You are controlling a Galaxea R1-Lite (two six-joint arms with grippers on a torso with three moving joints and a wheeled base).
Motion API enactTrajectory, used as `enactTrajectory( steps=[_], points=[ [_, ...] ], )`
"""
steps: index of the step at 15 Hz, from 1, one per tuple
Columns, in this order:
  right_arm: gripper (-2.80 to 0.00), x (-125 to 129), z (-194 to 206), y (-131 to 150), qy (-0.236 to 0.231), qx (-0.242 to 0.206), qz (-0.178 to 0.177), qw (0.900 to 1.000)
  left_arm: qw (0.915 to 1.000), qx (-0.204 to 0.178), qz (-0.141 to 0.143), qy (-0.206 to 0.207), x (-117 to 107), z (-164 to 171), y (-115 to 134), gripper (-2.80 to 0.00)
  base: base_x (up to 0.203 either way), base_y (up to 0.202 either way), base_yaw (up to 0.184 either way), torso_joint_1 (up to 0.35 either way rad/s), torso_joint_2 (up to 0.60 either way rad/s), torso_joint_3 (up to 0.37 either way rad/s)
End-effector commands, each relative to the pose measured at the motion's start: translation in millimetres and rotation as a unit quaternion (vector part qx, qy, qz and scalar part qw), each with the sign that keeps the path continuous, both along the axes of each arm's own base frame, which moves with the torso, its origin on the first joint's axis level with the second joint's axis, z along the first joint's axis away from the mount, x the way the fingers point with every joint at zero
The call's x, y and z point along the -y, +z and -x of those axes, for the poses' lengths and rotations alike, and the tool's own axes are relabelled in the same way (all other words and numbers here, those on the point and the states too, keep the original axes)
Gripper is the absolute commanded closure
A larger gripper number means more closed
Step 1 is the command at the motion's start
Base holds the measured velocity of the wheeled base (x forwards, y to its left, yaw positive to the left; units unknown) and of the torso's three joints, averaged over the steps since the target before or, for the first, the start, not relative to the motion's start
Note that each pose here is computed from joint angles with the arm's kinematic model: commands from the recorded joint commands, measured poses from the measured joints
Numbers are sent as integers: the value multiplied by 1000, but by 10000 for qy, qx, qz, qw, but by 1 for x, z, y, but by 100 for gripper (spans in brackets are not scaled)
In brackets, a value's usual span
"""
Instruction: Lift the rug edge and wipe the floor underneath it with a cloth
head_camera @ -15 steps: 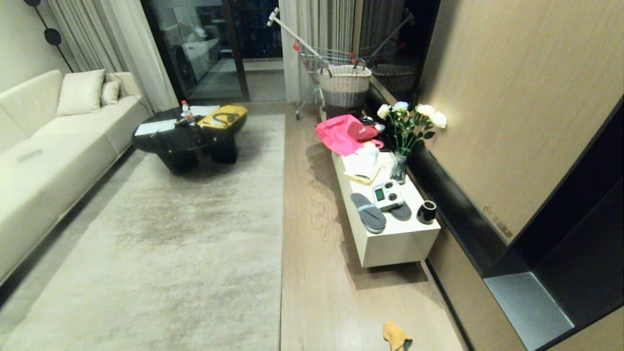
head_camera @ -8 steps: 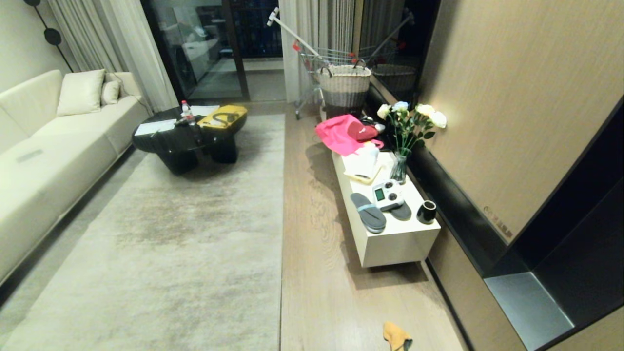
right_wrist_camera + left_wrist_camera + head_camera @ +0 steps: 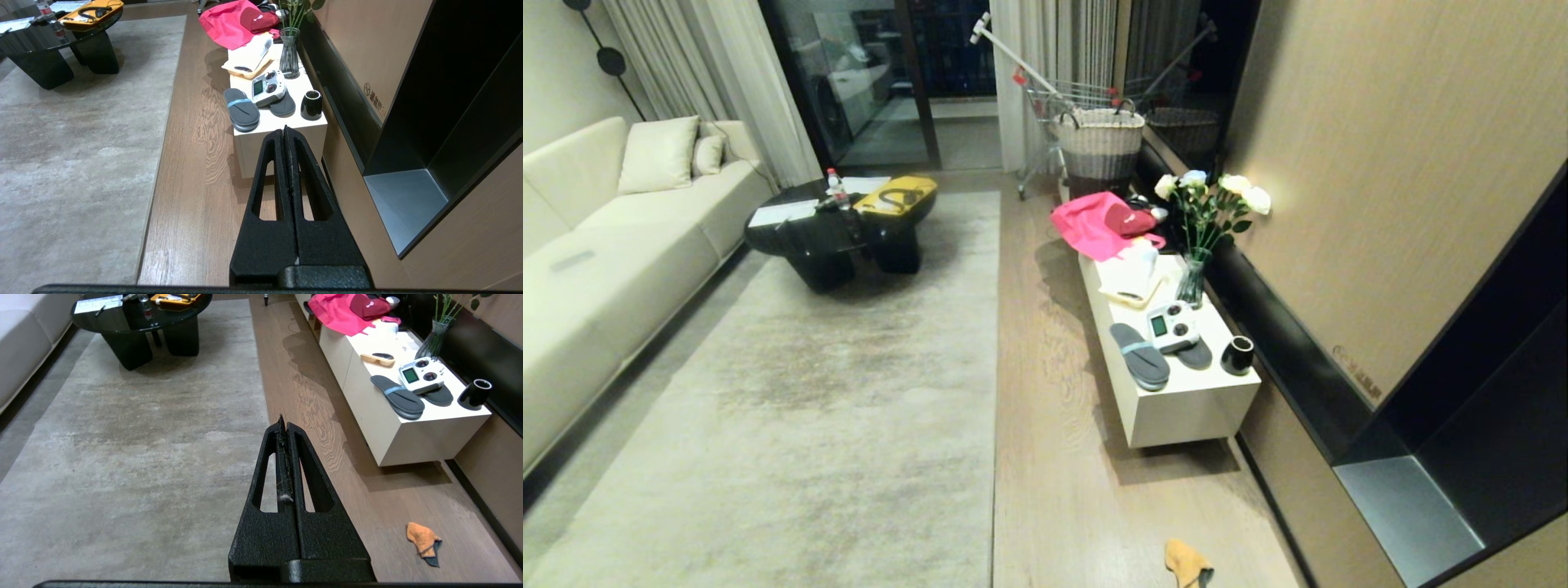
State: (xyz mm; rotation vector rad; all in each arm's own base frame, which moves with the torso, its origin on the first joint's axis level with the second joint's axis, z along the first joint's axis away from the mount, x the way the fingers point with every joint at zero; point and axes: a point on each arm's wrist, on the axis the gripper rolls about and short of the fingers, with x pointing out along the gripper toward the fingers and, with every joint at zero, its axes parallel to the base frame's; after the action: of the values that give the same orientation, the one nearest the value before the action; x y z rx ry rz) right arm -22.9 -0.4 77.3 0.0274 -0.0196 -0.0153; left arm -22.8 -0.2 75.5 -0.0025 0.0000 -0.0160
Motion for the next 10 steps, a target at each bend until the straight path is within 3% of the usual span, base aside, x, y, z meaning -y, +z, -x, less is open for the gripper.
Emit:
enactTrajectory(
  steps=[1, 10],
  points=[
    [0, 0, 0, 0, 1, -12, -2, 10000, 10000, 0, 3, 3, 0, 0, 0, 0, 0, 0, 0, 0, 0, 0],
    [0, 0, 0, 0, -7, -13, 21, 10000, 10000, 0, 3, 3, 0, 0, 0, 0, 0, 0, 0, 0, 0, 0]
  ],
)
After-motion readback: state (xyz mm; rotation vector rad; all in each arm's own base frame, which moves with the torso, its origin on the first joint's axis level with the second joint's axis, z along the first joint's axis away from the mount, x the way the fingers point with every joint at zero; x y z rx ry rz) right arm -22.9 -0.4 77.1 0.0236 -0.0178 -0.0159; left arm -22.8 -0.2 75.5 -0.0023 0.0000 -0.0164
